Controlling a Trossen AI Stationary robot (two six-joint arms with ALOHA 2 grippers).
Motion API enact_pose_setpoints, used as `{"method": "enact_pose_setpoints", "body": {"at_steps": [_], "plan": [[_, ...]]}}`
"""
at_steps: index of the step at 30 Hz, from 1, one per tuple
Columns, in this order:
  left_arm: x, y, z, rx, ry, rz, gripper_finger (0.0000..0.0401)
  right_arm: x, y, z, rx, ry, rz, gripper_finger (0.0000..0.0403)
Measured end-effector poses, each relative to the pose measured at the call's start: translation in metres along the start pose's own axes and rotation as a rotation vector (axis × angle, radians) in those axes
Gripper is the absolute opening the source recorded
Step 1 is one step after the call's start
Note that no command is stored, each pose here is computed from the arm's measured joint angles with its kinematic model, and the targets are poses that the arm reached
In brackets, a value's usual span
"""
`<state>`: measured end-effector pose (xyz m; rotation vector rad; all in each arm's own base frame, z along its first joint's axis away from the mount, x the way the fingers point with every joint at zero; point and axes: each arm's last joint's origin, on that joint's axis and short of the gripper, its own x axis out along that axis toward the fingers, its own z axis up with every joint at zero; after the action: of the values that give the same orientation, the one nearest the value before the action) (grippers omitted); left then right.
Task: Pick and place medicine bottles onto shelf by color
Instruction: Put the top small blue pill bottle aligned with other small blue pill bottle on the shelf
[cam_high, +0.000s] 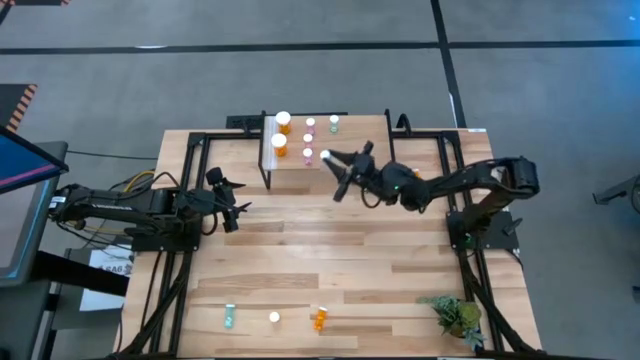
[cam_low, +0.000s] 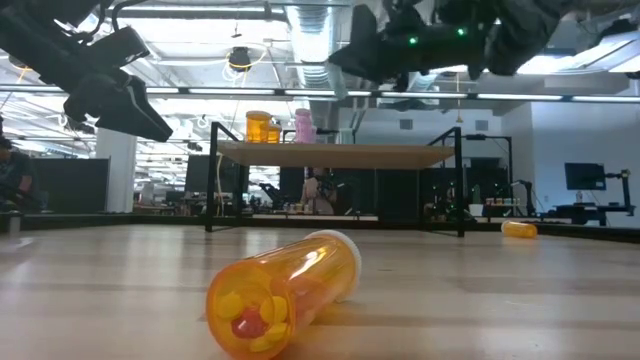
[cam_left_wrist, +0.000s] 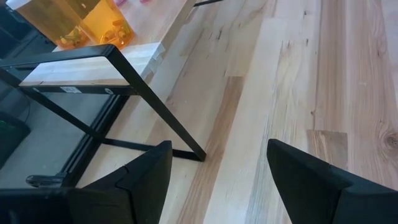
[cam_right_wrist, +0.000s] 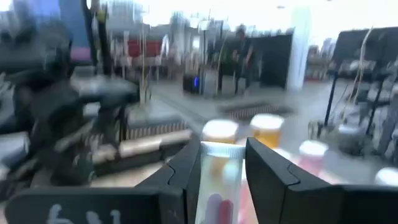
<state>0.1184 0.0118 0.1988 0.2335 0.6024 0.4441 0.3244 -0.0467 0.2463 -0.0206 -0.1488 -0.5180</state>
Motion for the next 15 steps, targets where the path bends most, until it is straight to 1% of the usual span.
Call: {"method": "enact_pose_setpoints", "body": {"at_steps": [2,6,9,12,15], "plan": [[0.0,0.0,0.0,0.0,0.0,0.0,0.0252,0.0,-0.011,-0.003,0.015,-0.066,-0.023,0.0129],[0.0,0.0,0.0,0.001,0.001,0.0,0.0252,0.003,-0.028,-0.02,0.007,-0.073,-0.073,0.0128],[0.0,0.0,0.0,0.0,0.0,0.0,0.0252,0.009,-0.038,-0.03,0.035,-0.061,-0.103,0.0129],[0.0,0.0,0.0,0.0,0.0,0.0,0.0252,0.014,-0.041,-0.041,0.045,-0.04,-0.098,0.0129],[0.0,0.0,0.0,0.0,0.0,0.0,0.0252,0.016,-0.04,-0.042,0.054,-0.06,-0.091,0.0128]]}}
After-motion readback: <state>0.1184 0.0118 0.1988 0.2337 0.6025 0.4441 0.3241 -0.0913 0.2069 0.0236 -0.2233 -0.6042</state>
